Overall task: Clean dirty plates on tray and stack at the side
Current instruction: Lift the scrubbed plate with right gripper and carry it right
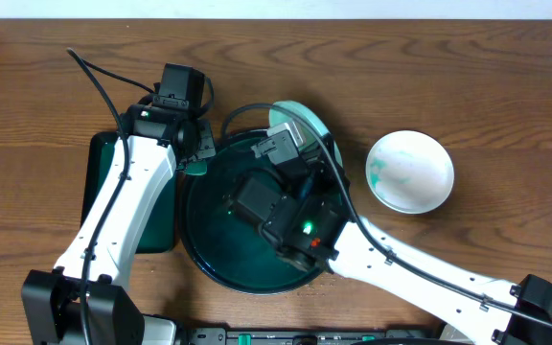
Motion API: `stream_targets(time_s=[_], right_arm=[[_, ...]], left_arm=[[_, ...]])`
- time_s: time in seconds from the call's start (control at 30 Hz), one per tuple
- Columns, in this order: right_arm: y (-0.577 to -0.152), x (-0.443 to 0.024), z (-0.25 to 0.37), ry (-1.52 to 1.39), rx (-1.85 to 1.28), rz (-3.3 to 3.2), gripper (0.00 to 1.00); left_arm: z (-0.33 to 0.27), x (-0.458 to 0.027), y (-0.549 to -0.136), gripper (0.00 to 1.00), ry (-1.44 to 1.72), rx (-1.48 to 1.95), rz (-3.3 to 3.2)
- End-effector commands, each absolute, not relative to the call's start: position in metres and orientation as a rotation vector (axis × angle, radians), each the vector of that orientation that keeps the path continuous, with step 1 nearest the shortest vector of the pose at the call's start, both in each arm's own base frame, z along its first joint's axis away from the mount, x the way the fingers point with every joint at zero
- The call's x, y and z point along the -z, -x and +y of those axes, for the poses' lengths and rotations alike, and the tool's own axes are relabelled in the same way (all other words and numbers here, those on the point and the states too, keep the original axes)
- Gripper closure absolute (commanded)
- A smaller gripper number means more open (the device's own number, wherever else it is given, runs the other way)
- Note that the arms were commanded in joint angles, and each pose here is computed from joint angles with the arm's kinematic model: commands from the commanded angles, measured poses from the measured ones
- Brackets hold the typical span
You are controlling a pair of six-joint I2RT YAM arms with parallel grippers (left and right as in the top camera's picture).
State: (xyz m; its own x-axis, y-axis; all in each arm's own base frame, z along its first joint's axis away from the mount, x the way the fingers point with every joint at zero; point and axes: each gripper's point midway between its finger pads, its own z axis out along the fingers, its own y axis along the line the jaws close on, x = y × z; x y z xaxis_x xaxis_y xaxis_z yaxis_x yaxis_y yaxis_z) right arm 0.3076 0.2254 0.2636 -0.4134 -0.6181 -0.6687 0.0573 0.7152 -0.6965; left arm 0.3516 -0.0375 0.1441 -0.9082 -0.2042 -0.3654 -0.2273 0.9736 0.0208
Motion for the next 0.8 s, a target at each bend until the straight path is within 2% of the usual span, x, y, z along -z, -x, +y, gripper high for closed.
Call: stream_targets(time_s=[0.0, 0.2, 0.33, 0.57, 0.77], right_arm=[[-0.298, -0.301, 0.215, 0.337, 0.906, 1.71, 0.99], [-0.299, -0.298, 0.216, 0.346, 0.89, 1.728, 0.99], [-0.305, -0.278, 0.222, 0.383, 0.787, 1.828, 0.99], [-0.326, -0.2, 0.244, 0.344, 0.209, 2.291, 0.99], [-0.346, -0.177, 0.229, 0.252, -0.175, 2.525, 0.99]], left_arm=[[-0.034, -0.143, -0.352, 0.93, 0.311, -0.115, 2.754], [-0.034, -0.143, -0.352, 0.93, 0.311, -0.115, 2.754], [-0.034, -0.143, -0.352, 0.93, 0.311, -0.115, 2.754], [-0.034, -0.143, -0.352, 0.93, 0.311, -0.114, 2.754], [-0.035, -0.143, -0.352, 0.93, 0.31, -0.108, 2.755]])
